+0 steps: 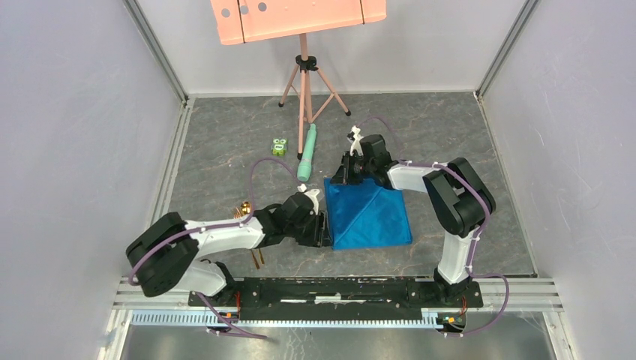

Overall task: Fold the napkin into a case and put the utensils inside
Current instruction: Fold the top corner of the square-folded napkin at the center of the board.

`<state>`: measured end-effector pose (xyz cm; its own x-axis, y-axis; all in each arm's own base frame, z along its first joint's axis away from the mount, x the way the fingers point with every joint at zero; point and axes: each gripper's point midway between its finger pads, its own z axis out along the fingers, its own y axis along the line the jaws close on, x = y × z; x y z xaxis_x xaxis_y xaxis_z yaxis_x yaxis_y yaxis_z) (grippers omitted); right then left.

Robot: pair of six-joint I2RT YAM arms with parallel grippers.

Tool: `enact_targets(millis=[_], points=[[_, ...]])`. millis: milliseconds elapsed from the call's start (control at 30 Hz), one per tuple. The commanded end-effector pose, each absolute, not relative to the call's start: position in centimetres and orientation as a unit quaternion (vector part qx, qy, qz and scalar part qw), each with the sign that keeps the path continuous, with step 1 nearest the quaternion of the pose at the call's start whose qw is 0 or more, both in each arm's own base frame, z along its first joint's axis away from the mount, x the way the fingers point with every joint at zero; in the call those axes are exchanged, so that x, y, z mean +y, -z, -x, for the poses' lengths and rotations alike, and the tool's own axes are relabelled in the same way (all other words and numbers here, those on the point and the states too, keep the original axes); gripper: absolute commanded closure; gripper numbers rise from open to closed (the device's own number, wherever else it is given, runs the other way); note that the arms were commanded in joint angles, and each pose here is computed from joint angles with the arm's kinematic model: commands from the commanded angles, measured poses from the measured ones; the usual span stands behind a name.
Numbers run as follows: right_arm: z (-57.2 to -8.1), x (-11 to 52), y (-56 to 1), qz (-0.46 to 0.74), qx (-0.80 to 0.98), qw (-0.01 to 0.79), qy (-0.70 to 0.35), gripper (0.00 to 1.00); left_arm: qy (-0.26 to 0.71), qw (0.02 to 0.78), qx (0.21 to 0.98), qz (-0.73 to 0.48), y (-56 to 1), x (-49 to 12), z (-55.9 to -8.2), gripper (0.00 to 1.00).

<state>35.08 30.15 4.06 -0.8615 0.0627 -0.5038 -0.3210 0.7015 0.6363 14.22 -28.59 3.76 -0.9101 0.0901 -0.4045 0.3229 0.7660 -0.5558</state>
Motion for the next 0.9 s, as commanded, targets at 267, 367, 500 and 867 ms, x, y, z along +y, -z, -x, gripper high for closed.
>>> enact_targets(millis=[267, 367, 500, 867], points=[[-35.7, 32.3, -5.6, 0.106, 0.865, 0.275, -0.406, 0.89, 0.322, 0.177, 0.926, -0.090, -2.8, -30.7, -16.0, 0.45], [-35.7, 32.5, -5.4, 0.108, 0.865, 0.272, -0.407, 0.88, 0.312, 0.176, 0.929, -0.090, -2.4, -30.5, -16.1, 0.44], [-35.8, 32.6, -5.5, 0.111, 0.864, 0.273, -0.409, 0.86, 0.289, 0.166, 0.939, -0.082, -1.1, -29.9, -16.0, 0.51], [-36.6, 32.4, -8.2, 0.161, 0.865, 0.284, -0.382, 0.56, 0.302, 0.185, 0.930, -0.095, -2.4, -29.3, -15.6, 0.51]])
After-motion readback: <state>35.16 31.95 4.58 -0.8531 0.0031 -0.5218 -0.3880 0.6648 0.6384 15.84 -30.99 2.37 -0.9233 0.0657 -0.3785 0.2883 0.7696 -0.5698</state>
